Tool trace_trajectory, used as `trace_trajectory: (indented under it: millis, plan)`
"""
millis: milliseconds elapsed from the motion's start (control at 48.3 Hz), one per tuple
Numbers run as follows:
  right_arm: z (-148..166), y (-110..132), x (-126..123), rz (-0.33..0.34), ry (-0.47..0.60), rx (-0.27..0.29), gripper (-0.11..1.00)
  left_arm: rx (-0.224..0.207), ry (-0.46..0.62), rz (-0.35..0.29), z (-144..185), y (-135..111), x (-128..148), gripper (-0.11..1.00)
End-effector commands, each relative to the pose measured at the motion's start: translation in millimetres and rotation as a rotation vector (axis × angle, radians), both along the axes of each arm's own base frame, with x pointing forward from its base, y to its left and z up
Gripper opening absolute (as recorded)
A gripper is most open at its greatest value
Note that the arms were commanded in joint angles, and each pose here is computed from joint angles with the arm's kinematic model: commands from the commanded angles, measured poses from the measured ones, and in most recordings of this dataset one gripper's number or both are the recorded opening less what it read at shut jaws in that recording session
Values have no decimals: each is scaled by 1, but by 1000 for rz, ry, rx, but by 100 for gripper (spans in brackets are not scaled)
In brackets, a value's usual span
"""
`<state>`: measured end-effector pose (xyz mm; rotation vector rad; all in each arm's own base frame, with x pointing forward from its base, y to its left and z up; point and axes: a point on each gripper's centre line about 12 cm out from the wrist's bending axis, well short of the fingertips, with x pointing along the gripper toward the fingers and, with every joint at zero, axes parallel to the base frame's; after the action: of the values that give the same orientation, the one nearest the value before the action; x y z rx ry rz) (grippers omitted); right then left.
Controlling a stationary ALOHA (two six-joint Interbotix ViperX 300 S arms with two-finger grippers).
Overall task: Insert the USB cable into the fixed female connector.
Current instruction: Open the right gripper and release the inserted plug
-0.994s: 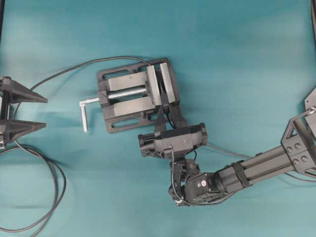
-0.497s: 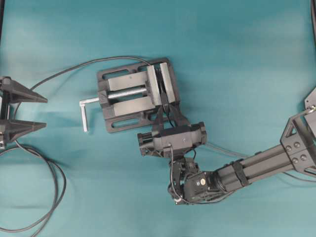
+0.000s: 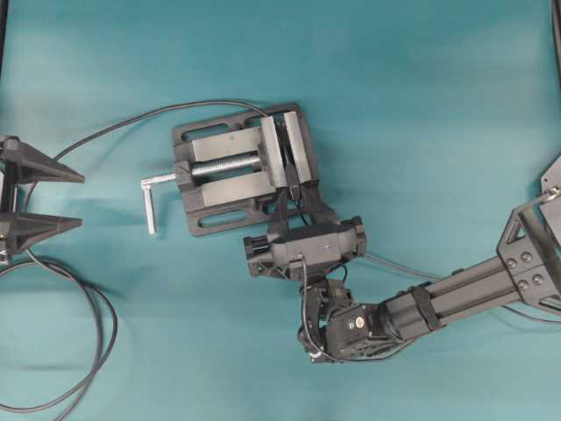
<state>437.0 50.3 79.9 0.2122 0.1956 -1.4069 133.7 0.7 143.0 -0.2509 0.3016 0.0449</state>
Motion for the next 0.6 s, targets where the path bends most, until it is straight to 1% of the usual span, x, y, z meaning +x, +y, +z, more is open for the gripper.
trace_trajectory:
  millis: [0, 104, 290, 580]
  plan:
    - [26, -61, 7, -135, -63, 15, 50, -4, 3, 6, 2, 1, 2, 98]
    - [31, -52, 7, -116, -71, 22, 50, -4, 3, 6, 2, 1, 2, 98]
    - [31, -27, 6, -85, -75, 47, 50, -3, 3, 7, 2, 1, 2, 98]
    - [35, 4, -1, -37, -70, 76, 53, -3, 3, 7, 2, 1, 2, 98]
